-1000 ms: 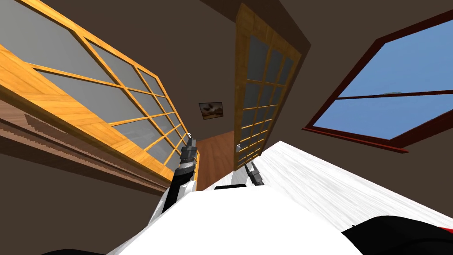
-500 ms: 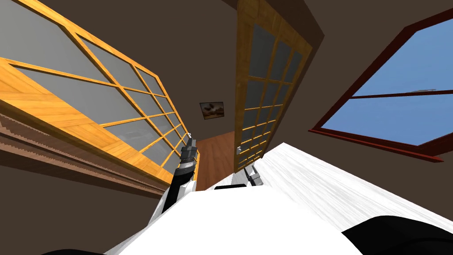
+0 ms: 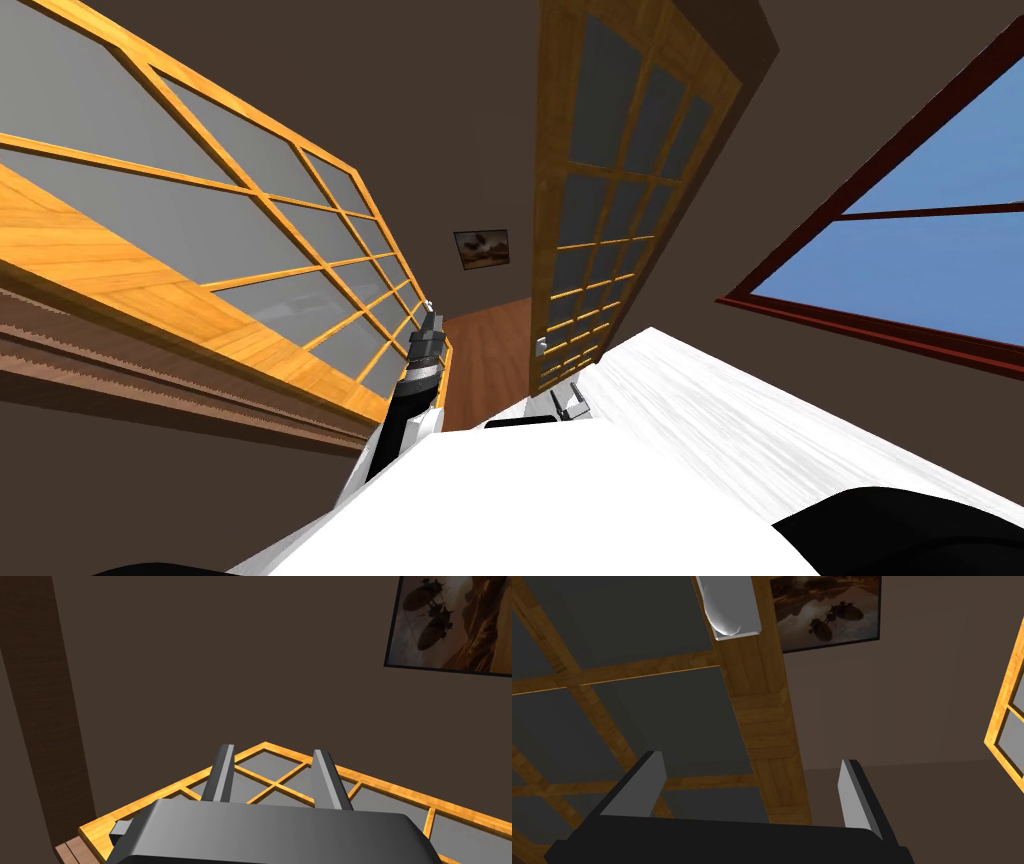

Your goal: Push the door open

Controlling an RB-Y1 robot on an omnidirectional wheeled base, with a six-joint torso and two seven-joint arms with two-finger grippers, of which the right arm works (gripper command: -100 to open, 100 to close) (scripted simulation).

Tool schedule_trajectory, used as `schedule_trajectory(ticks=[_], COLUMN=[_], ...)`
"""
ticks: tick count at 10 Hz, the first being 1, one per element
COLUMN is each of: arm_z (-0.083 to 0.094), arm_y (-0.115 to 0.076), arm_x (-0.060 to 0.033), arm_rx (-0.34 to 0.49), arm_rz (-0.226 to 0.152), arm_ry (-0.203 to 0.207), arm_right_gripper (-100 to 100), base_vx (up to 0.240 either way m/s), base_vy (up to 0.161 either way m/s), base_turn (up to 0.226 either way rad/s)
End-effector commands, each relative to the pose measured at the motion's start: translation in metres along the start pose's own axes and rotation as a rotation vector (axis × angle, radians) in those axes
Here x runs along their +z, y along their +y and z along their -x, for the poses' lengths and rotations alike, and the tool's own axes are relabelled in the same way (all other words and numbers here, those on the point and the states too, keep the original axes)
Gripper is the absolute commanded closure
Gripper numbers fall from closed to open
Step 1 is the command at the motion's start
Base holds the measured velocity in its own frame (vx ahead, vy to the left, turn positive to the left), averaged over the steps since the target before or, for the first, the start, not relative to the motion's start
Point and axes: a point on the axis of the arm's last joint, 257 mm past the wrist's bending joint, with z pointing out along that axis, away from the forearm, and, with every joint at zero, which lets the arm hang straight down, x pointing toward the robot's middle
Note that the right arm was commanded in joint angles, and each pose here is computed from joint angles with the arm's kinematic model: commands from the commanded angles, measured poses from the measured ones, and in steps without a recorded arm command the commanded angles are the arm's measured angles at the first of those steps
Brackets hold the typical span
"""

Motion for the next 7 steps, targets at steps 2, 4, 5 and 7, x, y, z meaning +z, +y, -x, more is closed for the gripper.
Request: schedule_trajectory(ticks=[2, 4, 5, 7], arm_z=[-0.011, -0.018, -0.022, -0.030], arm_y=[0.000, 0.001, 0.001, 0.002], arm_x=[-0.0127, -0.0210, -0.0253, -0.0345], arm_rx=[-0.061, -0.100, -0.119, -0.161], arm_rz=[0.006, 0.011, 0.014, 0.021], arm_ry=[0.030, 0.051, 0.061, 0.082], arm_right_gripper=[-100, -100, -100, -100], base_vx=[0.084, 0.080, 0.076, 0.088], base_vy=[-0.054, -0.040, -0.041, -0.054], base_turn=[0.055, 0.046, 0.056, 0.053])
